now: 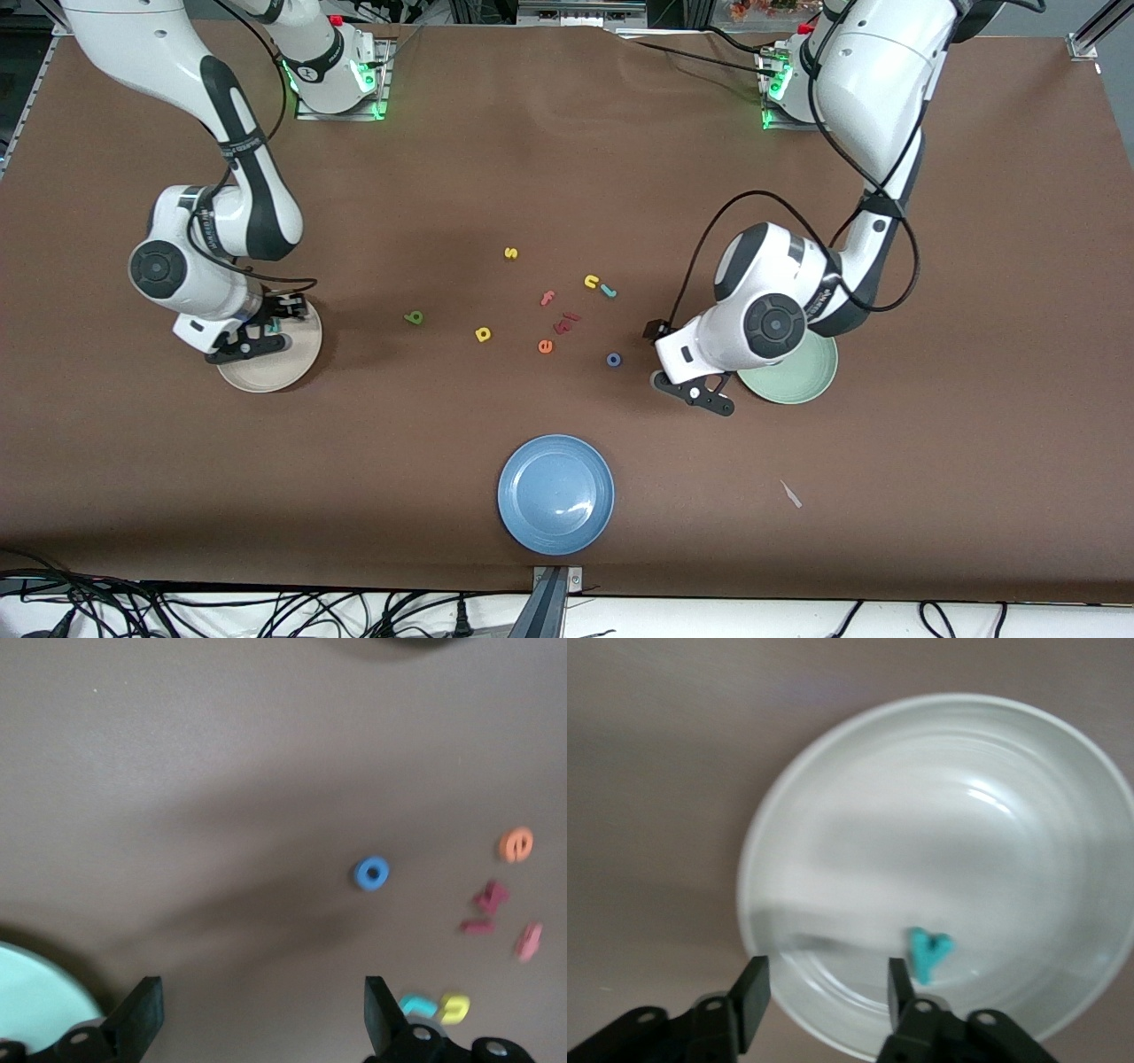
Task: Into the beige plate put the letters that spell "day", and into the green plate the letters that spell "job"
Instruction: 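Grasp green g with the right gripper while the left gripper grasps blue o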
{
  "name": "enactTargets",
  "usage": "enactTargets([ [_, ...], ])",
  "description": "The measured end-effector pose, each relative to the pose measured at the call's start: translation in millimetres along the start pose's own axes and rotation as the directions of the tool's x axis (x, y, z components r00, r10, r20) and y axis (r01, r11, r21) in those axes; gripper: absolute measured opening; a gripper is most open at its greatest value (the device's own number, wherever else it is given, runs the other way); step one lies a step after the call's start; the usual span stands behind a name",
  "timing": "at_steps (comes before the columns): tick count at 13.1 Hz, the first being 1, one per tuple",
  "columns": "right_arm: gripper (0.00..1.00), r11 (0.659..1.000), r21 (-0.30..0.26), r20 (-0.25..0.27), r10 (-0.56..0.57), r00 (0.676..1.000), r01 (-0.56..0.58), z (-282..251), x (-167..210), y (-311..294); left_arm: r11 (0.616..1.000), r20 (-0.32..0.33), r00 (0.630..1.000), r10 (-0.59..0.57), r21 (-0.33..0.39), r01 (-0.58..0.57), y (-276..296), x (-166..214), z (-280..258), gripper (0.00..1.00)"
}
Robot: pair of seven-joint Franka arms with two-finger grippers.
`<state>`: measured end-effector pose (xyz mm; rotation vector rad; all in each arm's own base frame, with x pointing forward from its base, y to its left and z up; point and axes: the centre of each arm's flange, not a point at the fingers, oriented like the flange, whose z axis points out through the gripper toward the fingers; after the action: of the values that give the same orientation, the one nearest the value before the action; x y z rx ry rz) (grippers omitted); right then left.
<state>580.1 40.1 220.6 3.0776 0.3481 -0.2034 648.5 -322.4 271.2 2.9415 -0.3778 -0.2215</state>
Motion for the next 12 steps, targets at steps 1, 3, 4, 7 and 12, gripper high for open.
enactTargets([
  [1,0.77,1.0,0.01,-0.003,0.019,1.0,-0.019,-2,4,-17,0.997,-0.017,0.997,-0.076,-0.002,0.076,16,1,8,1.0],
  [3,0.99,0.998,0.027,-0.006,0.055,0.998,-0.055,-5,9,-50,0.983,-0.038,0.982,-0.186,-0.008,0.186,46,0,31,1.0],
  [4,1.0,0.997,0.035,-0.006,0.075,0.997,-0.074,-5,11,-66,0.978,-0.045,0.977,-0.209,-0.011,0.209,55,0,42,1.0],
  [7,1.0,0.993,0.059,-0.001,0.102,0.995,-0.102,-6,11,-113,0.975,-0.079,0.971,-0.224,-0.026,0.223,58,6,60,1.0],
  [12,1.0,0.988,0.078,-0.046,0.136,0.99,-0.132,8,14,-164,0.99,-0.087,0.988,-0.127,0.05,0.132,94,-5,107,0.87],
])
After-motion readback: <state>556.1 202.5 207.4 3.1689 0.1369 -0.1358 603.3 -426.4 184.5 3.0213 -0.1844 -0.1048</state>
